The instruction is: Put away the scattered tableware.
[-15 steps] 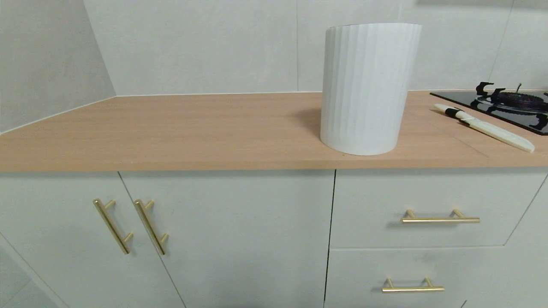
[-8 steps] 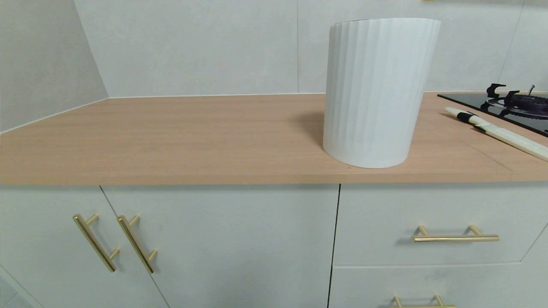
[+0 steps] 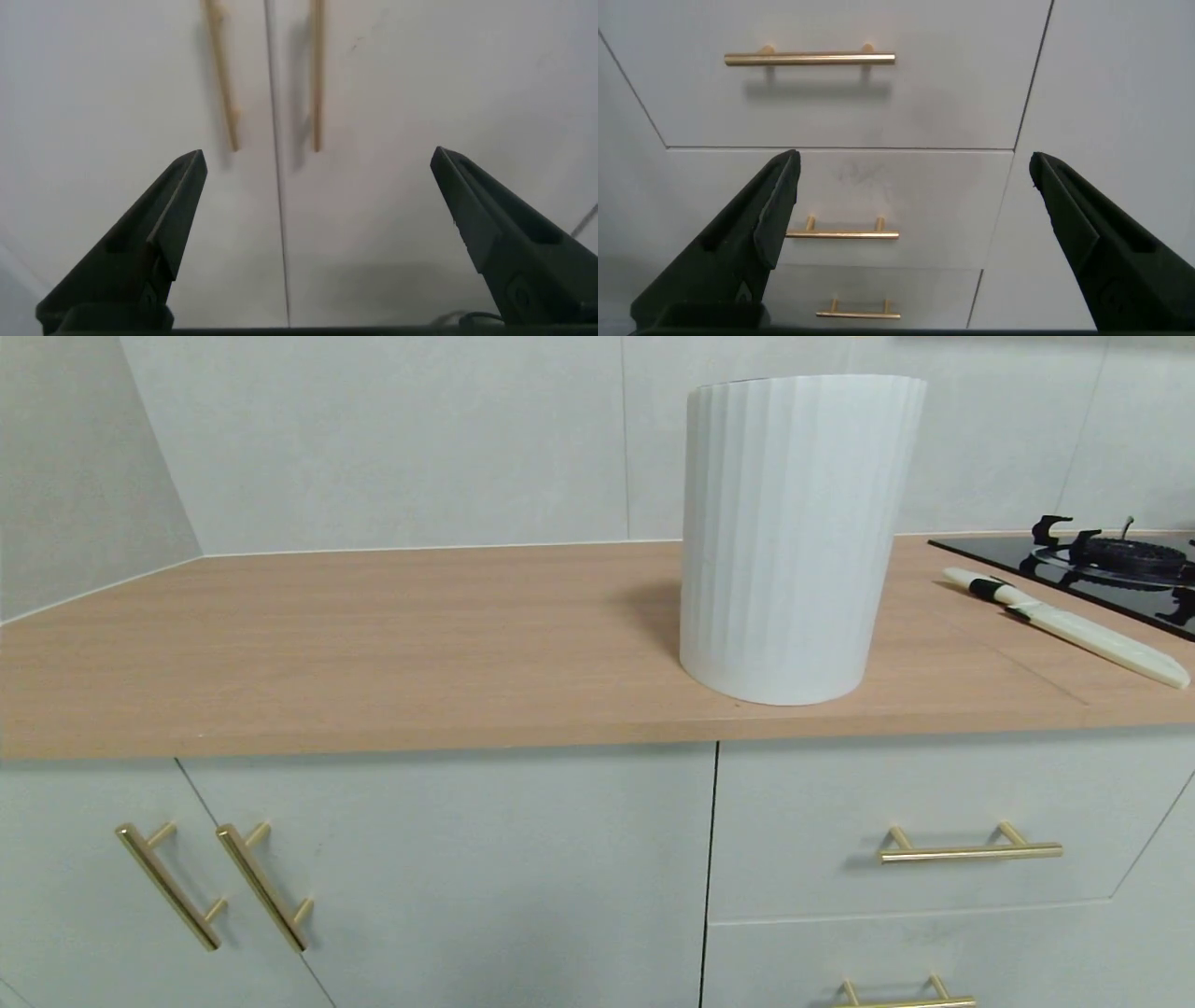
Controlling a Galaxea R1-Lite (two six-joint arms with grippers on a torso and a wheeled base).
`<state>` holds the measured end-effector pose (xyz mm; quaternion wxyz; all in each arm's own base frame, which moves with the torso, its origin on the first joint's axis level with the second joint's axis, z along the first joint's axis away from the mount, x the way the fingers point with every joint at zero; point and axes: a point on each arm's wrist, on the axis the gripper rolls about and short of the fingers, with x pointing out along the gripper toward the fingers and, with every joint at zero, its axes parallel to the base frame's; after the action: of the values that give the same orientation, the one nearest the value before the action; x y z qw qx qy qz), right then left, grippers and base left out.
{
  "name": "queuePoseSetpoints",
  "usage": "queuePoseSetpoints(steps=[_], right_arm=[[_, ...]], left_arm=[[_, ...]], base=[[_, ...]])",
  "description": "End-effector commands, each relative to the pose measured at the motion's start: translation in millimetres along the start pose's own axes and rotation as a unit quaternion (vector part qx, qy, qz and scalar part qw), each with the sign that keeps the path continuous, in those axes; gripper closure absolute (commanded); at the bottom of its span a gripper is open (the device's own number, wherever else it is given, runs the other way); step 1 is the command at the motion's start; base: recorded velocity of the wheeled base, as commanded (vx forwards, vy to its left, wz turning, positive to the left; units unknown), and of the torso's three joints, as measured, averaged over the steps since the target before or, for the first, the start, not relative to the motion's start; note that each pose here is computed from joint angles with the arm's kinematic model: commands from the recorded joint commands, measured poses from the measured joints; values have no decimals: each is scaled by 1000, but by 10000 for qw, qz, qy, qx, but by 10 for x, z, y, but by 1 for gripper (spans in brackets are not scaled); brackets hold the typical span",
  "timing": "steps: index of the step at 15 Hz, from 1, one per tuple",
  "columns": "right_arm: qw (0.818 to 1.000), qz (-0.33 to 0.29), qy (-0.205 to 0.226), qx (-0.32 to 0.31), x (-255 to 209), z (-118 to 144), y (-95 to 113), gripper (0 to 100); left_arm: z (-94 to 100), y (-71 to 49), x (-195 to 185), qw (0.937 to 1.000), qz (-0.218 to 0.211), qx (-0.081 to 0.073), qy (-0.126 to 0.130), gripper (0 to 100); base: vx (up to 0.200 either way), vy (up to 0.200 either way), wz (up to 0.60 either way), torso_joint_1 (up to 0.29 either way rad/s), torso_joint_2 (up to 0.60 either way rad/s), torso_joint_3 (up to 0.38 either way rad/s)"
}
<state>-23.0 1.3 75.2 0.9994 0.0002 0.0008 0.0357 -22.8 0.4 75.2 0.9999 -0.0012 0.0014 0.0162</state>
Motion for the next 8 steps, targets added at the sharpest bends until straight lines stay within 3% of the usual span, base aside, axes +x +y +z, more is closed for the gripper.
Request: queuePoseSetpoints(steps=[1, 5, 8], right_arm=[[10000, -5, 0, -2, 1, 2, 0, 0], [10000, -5, 8, -2, 1, 0, 0, 0], [10000, -5, 8, -2, 1, 0, 0, 0]], left_arm=[[0, 0, 0, 10000, -1, -4, 2, 0], [0, 0, 0, 10000, -1, -4, 2, 0], [0, 0, 0, 10000, -1, -4, 2, 0]], base=[[0, 0, 0, 0, 0, 0], [0, 0, 0, 0, 0, 0], [0, -200, 0, 4, 2, 6]])
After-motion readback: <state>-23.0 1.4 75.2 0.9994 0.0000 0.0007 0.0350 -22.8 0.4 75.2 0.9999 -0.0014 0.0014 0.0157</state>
